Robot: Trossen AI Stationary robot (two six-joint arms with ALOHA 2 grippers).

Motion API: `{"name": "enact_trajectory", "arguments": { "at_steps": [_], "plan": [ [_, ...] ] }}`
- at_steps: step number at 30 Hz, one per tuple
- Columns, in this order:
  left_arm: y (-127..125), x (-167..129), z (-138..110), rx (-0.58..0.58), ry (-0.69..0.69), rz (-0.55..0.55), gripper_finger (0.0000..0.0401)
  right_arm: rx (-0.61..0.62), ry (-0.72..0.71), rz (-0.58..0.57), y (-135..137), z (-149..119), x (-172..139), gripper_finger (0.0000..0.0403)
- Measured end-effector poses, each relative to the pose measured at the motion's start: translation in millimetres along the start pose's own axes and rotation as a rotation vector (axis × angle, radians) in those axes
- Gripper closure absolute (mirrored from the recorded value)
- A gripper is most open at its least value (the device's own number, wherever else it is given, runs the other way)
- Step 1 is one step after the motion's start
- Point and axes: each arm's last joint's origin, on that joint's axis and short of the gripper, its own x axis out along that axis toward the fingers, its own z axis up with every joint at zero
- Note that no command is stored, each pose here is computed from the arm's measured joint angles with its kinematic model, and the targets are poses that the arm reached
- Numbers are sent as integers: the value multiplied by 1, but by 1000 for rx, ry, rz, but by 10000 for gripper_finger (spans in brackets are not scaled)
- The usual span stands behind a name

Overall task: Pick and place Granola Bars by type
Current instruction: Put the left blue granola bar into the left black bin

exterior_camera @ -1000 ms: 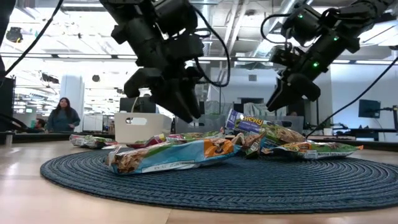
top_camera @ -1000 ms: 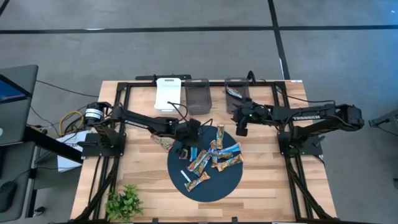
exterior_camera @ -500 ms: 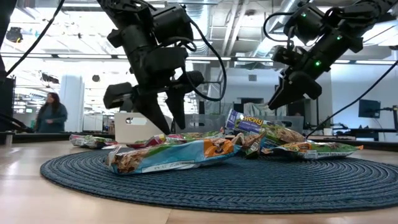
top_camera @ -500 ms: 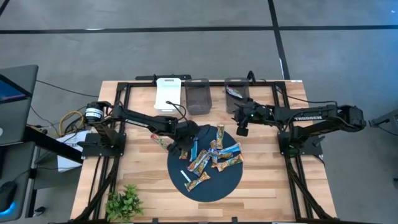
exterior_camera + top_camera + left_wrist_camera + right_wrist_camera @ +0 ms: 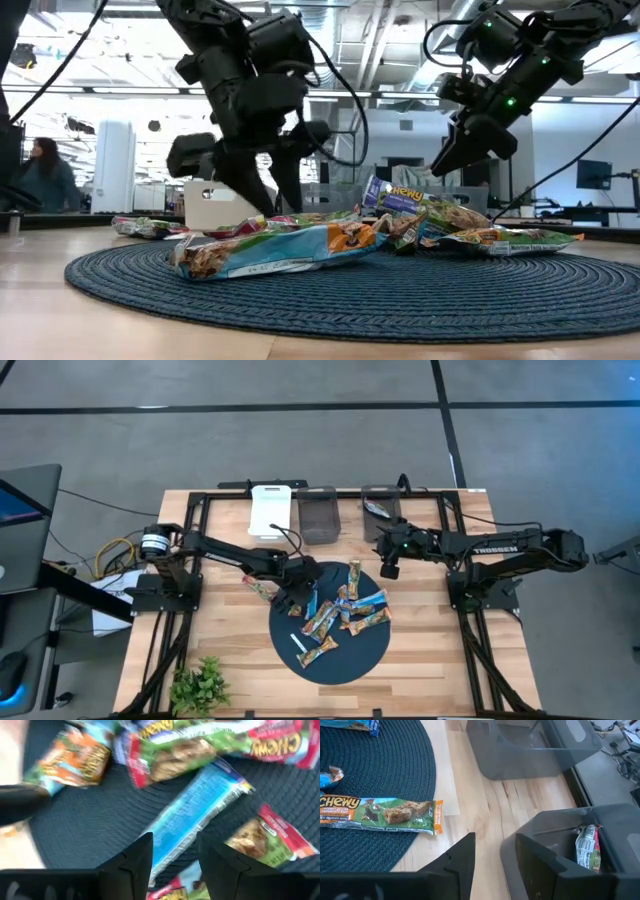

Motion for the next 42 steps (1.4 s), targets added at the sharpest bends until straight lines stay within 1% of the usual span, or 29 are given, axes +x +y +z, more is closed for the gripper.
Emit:
{"name": "enact_trajectory", "arguments": {
  "at_steps": [3,7,11,13,17,20,22,24,29,30,37,42],
  "plan": [
    [-1,17,-2,85,27,6,255,0,-1,0,0,0,0,274],
    [-2,29,2,186,117,98,255,0,1,0,0,0,0,275],
    [-4,29,8,210,142,162,255,0,1,1,0,0,0,275],
    [-4,28,12,217,156,172,255,0,4,2,0,0,0,276],
    [-4,26,15,227,158,159,255,0,5,2,0,-1,0,276],
    [-5,26,15,223,133,137,259,6,5,2,0,-1,0,276],
    [-5,27,15,214,124,130,272,6,5,2,0,-1,0,276],
    [-5,26,15,214,125,124,296,6,4,2,0,-1,0,276],
    [-5,26,15,210,125,124,377,6,3,1,0,-1,0,276],
    [-5,26,15,209,123,125,387,6,3,1,0,-1,0,276],
    [-4,26,16,158,126,148,397,7,3,2,0,-1,0,276],
    [-1,24,19,110,167,176,400,7,4,1,0,-1,0,276]
  ]
}}
